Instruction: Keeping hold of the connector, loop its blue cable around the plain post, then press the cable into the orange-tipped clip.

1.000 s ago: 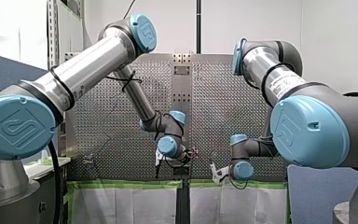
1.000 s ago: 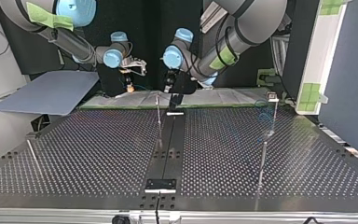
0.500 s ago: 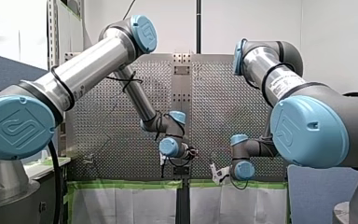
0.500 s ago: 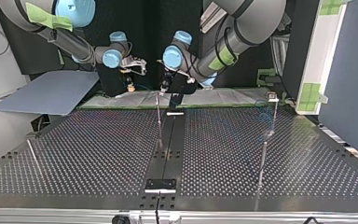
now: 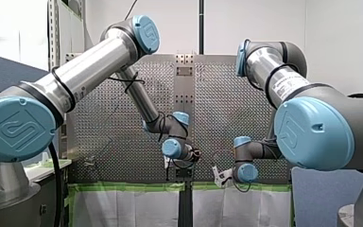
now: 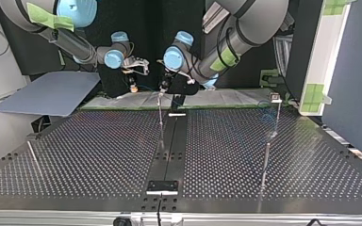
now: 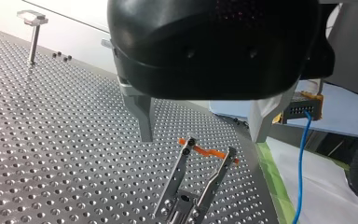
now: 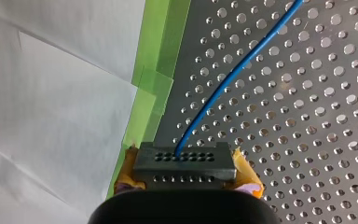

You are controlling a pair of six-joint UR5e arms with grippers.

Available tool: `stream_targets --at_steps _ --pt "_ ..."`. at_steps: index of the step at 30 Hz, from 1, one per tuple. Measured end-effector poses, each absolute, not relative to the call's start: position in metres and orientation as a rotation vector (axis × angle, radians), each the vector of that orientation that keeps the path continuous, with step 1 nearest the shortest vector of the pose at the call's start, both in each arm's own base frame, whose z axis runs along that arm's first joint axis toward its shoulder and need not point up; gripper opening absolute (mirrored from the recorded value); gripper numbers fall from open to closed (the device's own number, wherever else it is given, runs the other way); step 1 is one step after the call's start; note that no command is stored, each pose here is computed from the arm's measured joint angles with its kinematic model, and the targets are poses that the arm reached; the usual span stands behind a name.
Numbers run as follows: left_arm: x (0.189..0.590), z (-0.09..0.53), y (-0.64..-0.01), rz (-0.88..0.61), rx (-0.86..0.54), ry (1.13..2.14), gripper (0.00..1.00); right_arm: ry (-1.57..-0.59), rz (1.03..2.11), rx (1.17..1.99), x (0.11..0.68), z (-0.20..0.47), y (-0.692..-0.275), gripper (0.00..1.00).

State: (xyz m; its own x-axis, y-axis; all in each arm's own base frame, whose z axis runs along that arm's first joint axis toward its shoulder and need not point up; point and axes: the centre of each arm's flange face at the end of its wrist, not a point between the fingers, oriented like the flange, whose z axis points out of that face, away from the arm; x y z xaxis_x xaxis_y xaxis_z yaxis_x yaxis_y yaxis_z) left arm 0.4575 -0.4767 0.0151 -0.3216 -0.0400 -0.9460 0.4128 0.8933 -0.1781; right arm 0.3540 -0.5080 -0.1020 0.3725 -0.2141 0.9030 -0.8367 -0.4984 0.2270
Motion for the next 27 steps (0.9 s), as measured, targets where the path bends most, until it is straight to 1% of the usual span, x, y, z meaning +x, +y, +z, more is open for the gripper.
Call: stream_targets --at_steps 7,18,27 --pt "0.46 0.017 -0.477 -0.462 0.265 1.857 0.98 -0.912 1.125 1.932 0.353 -0.102 -0.508 0.0" --pt "0.455 0.013 -0.471 -0.396 0.289 1.896 0.98 -0.916 1.12 1.931 0.351 -0.102 -0.509 0.0" --pt "0.453 0.01 -0.452 -0.229 0.333 1.956 0.98 -0.884 1.09 1.981 0.353 -0.104 -0.501 0.0"
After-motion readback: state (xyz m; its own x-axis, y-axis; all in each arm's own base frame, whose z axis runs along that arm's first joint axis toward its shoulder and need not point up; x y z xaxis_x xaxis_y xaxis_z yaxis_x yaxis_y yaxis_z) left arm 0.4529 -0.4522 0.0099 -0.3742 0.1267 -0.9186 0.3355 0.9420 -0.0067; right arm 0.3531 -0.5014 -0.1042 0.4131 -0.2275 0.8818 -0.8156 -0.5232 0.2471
